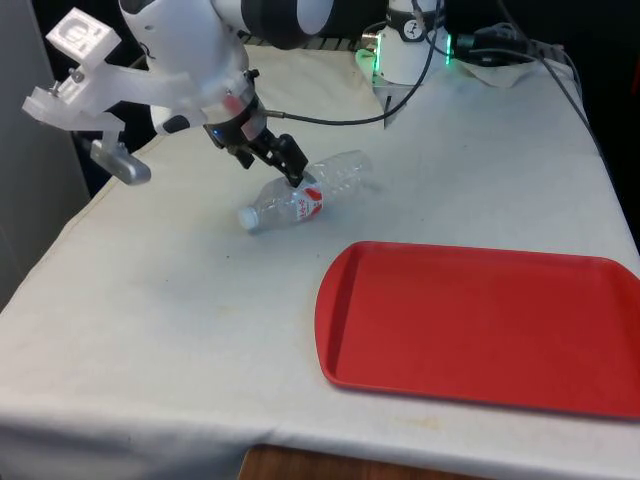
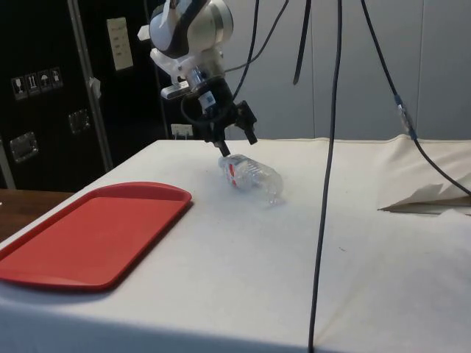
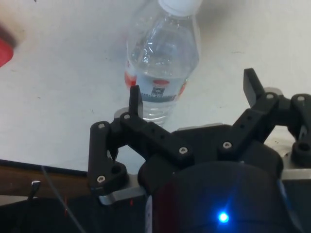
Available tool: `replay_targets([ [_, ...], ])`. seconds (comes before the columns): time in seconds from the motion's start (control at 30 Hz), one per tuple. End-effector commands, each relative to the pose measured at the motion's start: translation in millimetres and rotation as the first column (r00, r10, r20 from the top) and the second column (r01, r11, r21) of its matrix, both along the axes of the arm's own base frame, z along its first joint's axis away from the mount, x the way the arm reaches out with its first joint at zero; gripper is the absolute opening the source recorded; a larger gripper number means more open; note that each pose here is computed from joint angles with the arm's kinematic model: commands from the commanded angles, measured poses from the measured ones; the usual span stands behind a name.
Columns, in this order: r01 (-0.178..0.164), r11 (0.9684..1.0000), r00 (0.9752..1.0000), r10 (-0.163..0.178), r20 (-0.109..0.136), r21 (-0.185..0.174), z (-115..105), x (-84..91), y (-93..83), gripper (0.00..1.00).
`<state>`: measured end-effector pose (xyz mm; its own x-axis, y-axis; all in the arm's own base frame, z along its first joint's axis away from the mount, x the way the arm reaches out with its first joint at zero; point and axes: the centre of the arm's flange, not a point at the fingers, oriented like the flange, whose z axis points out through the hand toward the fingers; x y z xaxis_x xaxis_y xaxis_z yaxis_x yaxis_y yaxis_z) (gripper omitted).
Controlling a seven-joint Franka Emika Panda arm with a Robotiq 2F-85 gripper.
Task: Place the bottle upright on the tray.
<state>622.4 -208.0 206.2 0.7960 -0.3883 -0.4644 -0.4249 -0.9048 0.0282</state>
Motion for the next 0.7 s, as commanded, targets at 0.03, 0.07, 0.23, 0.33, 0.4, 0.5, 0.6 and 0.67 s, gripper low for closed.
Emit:
replay_targets([
  [0.03,0.003,0.9999,0.9998,-0.003,-0.018,0.014,-5,-0.3,0.6,1.00],
  [0.07,0.005,0.9998,0.9996,-0.004,-0.026,0.019,-7,-0.5,0.7,1.00],
  [0.23,0.008,0.9997,0.9991,-0.007,-0.043,0.024,-10,0.3,1.2,1.00],
  [0.33,0.016,0.9995,0.9983,-0.014,-0.056,0.026,-11,1.2,0.8,1.00],
  [0.4,0.020,0.9994,0.9979,-0.018,-0.062,0.028,-12,0.9,1.2,1.00],
  [0.5,0.025,0.9992,0.9975,-0.022,-0.067,0.032,-12,0.5,1.7,1.00],
  [0.6,0.031,0.9986,0.9965,-0.027,-0.079,0.042,-14,-0.7,3.4,1.00],
  [0.67,0.035,0.9982,0.9958,-0.031,-0.086,0.048,-16,-1.7,3.7,1.00],
])
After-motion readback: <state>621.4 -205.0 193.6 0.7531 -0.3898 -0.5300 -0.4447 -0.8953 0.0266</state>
